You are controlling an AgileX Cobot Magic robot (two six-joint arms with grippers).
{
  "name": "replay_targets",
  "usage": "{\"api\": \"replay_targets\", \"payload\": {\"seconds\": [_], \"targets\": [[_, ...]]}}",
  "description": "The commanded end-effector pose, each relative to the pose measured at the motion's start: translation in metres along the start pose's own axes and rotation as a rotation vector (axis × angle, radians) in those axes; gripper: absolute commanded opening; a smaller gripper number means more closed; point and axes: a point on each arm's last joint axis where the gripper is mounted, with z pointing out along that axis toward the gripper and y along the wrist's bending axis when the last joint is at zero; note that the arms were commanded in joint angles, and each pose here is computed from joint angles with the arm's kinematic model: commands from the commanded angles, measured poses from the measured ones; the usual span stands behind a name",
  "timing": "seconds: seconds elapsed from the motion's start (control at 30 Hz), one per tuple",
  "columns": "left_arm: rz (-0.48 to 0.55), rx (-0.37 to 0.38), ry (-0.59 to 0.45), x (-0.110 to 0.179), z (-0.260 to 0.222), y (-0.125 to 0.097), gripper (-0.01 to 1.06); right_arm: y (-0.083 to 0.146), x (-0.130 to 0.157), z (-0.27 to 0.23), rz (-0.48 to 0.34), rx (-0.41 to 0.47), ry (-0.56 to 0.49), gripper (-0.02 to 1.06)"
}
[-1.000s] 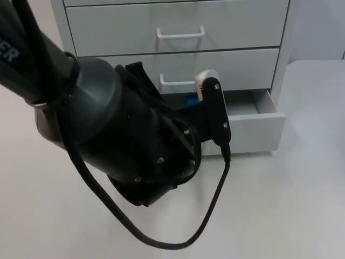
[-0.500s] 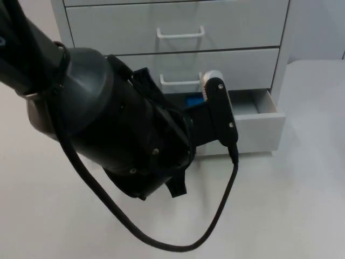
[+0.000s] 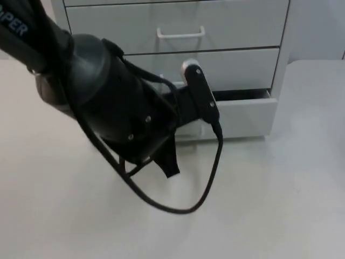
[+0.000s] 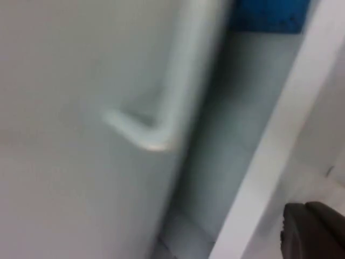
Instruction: Open the drawer with the left hand, place the block into the drawer with the right hand, then close the drawer with the left hand.
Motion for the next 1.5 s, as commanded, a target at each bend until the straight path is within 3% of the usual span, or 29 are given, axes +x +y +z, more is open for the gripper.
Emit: {"api": "replay_targets", "payload": {"seconds": [0.0,0.3,0.43,0.63,0.8,1.03,1.1,1.23,1.27,1.37,1.47], "targets": [[-0.047,-0.073,0.013,-0.002,0.007,0.017,0.00,0.001,0.000,-0.001,-0.023,0.003,-0.012,0.72],[-0.077,-0.082,0.026,-0.004,0.025,0.024,0.00,0.001,-0.001,-0.001,-0.026,0.003,-0.027,0.72],[-0.105,-0.128,0.050,-0.002,0.030,0.026,0.00,0.001,-0.002,-0.001,-0.026,0.002,-0.034,0.72],[-0.057,-0.123,0.079,-0.004,0.024,0.019,0.00,0.001,-0.002,-0.001,-0.026,0.001,-0.035,0.72],[-0.058,-0.029,0.148,-0.010,0.007,0.001,0.00,0.001,-0.002,-0.001,-0.026,0.001,-0.035,0.72],[-0.032,0.058,0.141,-0.028,-0.031,-0.011,0.00,0.001,-0.002,-0.001,-0.026,0.002,-0.034,0.72],[-0.038,0.076,0.138,-0.031,-0.040,-0.010,0.00,0.001,-0.002,-0.001,-0.026,0.002,-0.031,0.72],[-0.094,0.217,0.163,-0.037,-0.077,-0.001,0.00,0.001,-0.001,-0.001,-0.021,-0.001,-0.029,0.72],[-0.094,0.217,0.163,-0.037,-0.077,-0.001,0.00,0.001,-0.001,-0.001,-0.021,-0.001,-0.029,0.72],[-0.131,0.314,0.159,-0.037,-0.098,0.012,0.00,0.002,-0.001,-0.001,-0.006,-0.011,-0.026,0.72],[-0.179,0.353,0.123,-0.039,-0.116,0.028,0.00,0.002,-0.001,-0.001,-0.004,-0.012,-0.025,0.72]]}}
